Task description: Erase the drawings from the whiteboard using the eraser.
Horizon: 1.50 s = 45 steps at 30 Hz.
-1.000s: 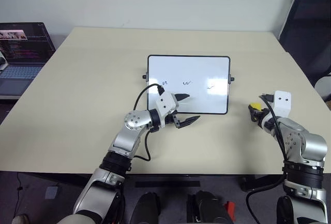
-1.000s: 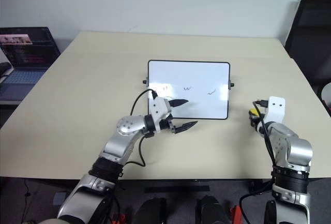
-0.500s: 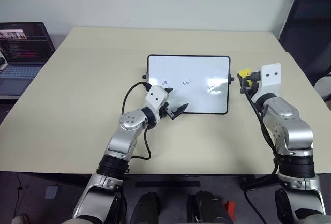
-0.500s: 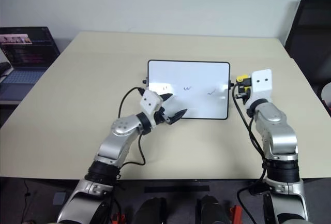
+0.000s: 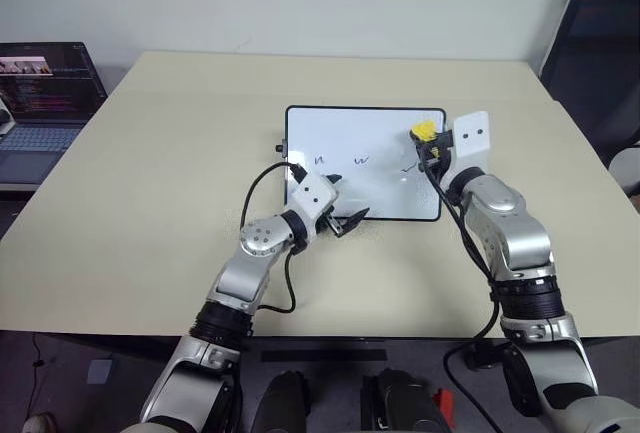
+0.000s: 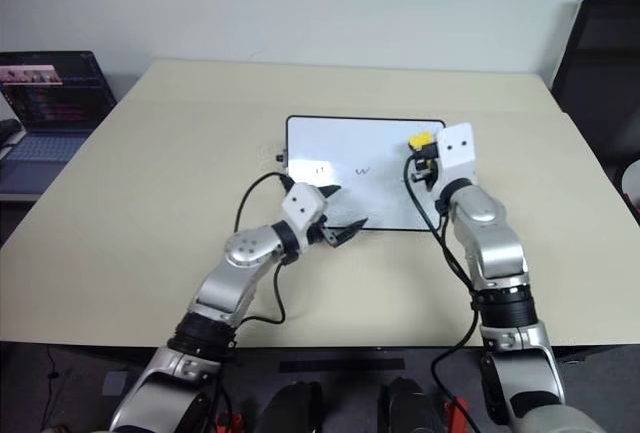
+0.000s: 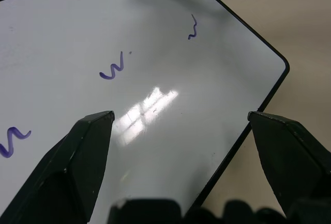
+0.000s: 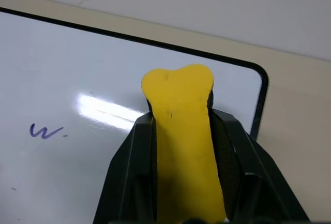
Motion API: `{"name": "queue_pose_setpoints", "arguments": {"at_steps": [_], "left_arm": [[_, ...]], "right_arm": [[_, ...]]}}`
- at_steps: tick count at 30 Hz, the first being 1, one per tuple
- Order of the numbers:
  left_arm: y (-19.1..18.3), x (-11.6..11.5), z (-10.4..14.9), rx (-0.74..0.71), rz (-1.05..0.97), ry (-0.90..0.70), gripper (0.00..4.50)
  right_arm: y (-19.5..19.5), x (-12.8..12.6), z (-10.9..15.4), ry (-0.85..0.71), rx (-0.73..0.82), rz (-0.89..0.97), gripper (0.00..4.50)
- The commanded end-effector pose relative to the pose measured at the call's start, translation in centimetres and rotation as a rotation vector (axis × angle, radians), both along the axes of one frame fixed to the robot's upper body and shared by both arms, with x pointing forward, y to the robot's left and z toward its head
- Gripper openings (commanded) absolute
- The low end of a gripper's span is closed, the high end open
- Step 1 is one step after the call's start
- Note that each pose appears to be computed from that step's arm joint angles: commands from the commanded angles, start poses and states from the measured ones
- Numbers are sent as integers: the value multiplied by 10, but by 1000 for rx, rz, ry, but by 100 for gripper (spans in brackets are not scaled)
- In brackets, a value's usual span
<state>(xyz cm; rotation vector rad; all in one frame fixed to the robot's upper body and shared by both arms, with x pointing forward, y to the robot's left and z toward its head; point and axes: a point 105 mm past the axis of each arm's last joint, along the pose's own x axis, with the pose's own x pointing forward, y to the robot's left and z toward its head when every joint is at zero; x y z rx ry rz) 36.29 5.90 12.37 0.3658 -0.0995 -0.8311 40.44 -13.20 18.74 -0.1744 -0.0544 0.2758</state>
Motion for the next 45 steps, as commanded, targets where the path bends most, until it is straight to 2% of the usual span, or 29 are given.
{"name": "queue_pose_setpoints", "arguments": {"at_steps": [1,13,21,27,29,32,38,45], "left_arm": [[-1,-1,19,-4,-19,-77,450],[-5,0,28,-8,-26,-96,450],[-1,-2,29,-5,-23,-101,450],[-2,-3,28,-5,-24,-99,450],[-3,-3,27,-5,-25,-98,450],[-4,-3,27,-4,-30,-98,450],[-6,-2,28,-2,-39,-104,450],[-5,-1,30,-1,-38,-113,450]], "right_arm": [[2,3,12,-50,-20,-12,112],[10,-6,-35,123,-123,-26,112],[6,-31,-69,267,-154,-20,112],[-3,-48,-81,315,-157,-36,112],[-5,-49,-81,314,-156,-41,112],[-6,-40,-65,251,-137,-55,112],[4,-18,-10,15,-45,-42,112],[12,-4,-6,-41,-75,-15,112]]}}
